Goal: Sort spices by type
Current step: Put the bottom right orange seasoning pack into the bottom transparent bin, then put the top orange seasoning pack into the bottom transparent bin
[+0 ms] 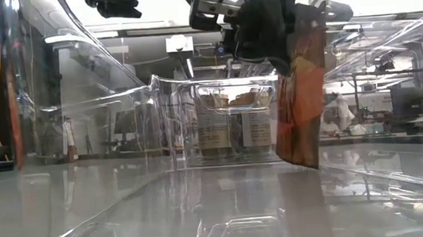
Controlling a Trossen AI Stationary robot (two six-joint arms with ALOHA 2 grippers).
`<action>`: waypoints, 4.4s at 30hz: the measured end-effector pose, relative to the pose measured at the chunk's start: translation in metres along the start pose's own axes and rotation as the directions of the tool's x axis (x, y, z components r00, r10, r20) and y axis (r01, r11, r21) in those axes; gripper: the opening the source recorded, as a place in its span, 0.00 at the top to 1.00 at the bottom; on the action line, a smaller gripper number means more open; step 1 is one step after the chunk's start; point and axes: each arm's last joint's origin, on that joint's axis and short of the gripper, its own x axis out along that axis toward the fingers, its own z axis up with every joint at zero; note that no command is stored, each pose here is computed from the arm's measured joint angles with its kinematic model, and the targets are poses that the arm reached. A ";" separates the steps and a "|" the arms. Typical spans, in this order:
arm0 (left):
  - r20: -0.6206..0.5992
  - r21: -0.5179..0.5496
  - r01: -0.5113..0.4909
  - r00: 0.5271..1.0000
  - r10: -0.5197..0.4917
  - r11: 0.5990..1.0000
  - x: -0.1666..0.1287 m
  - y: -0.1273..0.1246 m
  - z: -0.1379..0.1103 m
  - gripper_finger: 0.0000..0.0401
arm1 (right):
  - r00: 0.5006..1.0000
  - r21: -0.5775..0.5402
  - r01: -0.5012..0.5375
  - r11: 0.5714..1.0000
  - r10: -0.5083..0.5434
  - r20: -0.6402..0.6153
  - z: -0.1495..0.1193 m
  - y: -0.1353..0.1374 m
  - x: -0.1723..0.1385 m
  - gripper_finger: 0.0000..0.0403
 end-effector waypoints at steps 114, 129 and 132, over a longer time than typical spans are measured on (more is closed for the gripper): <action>-0.840 -0.131 -0.991 0.107 0.533 -0.006 0.054 0.084 -0.186 0.27 | 0.779 -0.560 0.290 0.776 0.149 0.610 0.068 -0.078 -0.233 0.53; -0.824 -0.139 -0.978 0.026 0.566 -0.158 0.070 0.102 -0.206 0.27 | 0.768 -0.547 0.267 0.794 0.169 0.618 0.069 -0.076 -0.234 0.53; -0.807 -0.140 -0.968 -0.010 0.591 -0.207 0.074 0.104 -0.209 0.27 | 0.765 -0.546 0.262 0.796 0.173 0.621 0.069 -0.075 -0.234 0.53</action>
